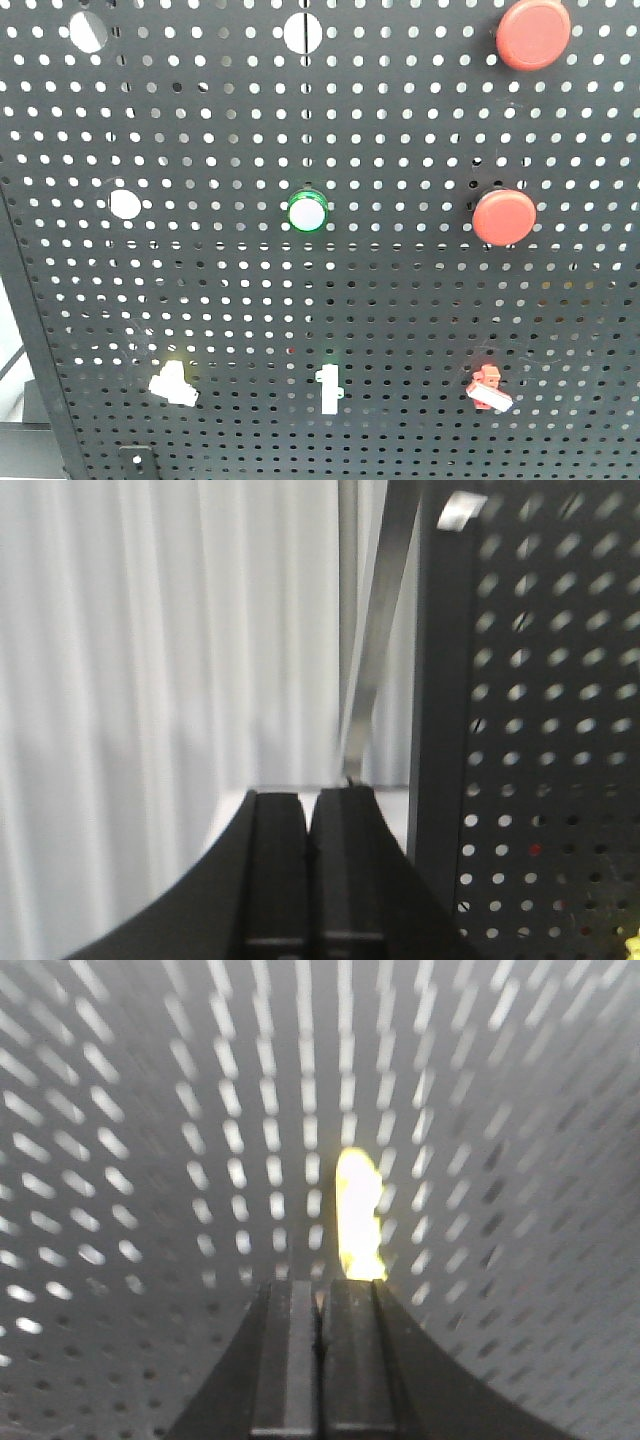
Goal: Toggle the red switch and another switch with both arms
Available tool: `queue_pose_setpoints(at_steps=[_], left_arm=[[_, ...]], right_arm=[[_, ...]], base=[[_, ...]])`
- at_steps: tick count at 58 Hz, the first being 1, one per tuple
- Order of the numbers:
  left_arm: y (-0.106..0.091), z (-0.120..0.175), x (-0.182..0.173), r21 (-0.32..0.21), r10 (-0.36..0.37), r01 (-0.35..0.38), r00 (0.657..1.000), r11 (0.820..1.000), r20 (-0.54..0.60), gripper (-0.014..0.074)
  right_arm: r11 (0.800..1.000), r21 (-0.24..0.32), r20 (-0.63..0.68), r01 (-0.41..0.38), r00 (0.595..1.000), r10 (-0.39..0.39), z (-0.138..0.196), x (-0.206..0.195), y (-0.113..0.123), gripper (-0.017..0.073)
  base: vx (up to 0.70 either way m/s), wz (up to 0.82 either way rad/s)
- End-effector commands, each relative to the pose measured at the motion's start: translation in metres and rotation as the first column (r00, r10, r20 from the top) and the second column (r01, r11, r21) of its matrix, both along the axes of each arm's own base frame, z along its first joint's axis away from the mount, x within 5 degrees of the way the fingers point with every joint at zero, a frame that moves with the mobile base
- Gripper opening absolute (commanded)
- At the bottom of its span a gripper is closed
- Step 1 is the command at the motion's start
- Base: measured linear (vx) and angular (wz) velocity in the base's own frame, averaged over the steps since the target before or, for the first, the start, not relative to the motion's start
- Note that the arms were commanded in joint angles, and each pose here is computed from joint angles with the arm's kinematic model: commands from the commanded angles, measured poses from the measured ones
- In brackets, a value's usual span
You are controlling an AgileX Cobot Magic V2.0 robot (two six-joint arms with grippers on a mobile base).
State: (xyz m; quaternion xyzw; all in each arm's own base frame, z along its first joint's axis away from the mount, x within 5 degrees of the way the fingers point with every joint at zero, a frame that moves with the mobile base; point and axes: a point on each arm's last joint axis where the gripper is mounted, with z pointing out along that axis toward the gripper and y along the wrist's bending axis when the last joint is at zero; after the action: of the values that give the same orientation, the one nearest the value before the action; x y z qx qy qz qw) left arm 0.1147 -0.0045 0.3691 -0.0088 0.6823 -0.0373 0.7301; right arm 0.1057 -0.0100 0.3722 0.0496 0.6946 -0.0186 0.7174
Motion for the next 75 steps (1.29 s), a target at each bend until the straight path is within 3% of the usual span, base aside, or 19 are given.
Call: queue_pose_setpoints(at_steps=[1,3,6,14,21,26,41,59,75], left_arm=[[-0.001,0.018,0.01,-0.156,-0.015,0.032,0.994,0.987,0.104,0.0003],[-0.001,0.017,0.013,-0.18,-0.02,0.036,0.995,0.983,0.093,0.0003],[-0.004,0.013,0.016,-0.167,-0.04,0.05,0.997,0.985,0.059,0.0003],[-0.027,0.004,0.022,-0.075,-0.196,0.195,0.98,0.978,-0.015,0.0003],[-0.058,-0.003,0.029,0.019,-0.362,0.363,0.931,0.932,-0.046,0.0003],[-0.076,-0.011,0.04,0.049,-0.422,0.426,0.904,0.903,-0.07,0.0003],[-0.095,-0.032,0.07,0.05,-0.428,0.436,0.895,0.898,-0.125,0.0003],[-0.099,-0.024,0.079,0.04,-0.429,0.434,0.898,0.9,-0.101,0.0003],[-0.106,-0.045,0.093,0.043,-0.416,0.436,0.88,0.899,-0.229,0.0003]], right_arm=[[0.998,0.065,0.077,-0.018,0.997,0.013,0.015,0.005,0.0,-0.0006],[0.996,0.084,0.069,-0.022,0.997,0.016,0.014,0.006,0.001,-0.0006],[0.995,0.097,0.064,-0.025,0.998,0.019,0.014,0.006,0.001,-0.0006],[0.994,0.103,0.05,-0.026,0.999,0.021,0.012,0.006,0.001,-0.0006],[0.995,0.092,0.044,-0.024,0.999,0.02,0.012,0.006,0.001,-0.0006],[0.997,0.08,0.04,-0.023,0.999,0.02,0.012,0.006,0.001,-0.0006],[0.998,0.061,0.02,-0.021,1.0,0.02,0.01,0.006,0.001,-0.0006],[0.998,0.062,0.007,-0.021,1.0,0.02,0.009,0.006,0.001,-0.0006],[0.998,0.066,-0.036,-0.019,0.999,0.021,0.005,0.006,0.001,-0.0006]], base=[[0.0,0.0],[0.0,0.0],[0.0,0.0],[0.0,0.0],[0.0,0.0],[0.0,0.0],[0.0,0.0],[0.0,0.0],[0.0,0.0]])
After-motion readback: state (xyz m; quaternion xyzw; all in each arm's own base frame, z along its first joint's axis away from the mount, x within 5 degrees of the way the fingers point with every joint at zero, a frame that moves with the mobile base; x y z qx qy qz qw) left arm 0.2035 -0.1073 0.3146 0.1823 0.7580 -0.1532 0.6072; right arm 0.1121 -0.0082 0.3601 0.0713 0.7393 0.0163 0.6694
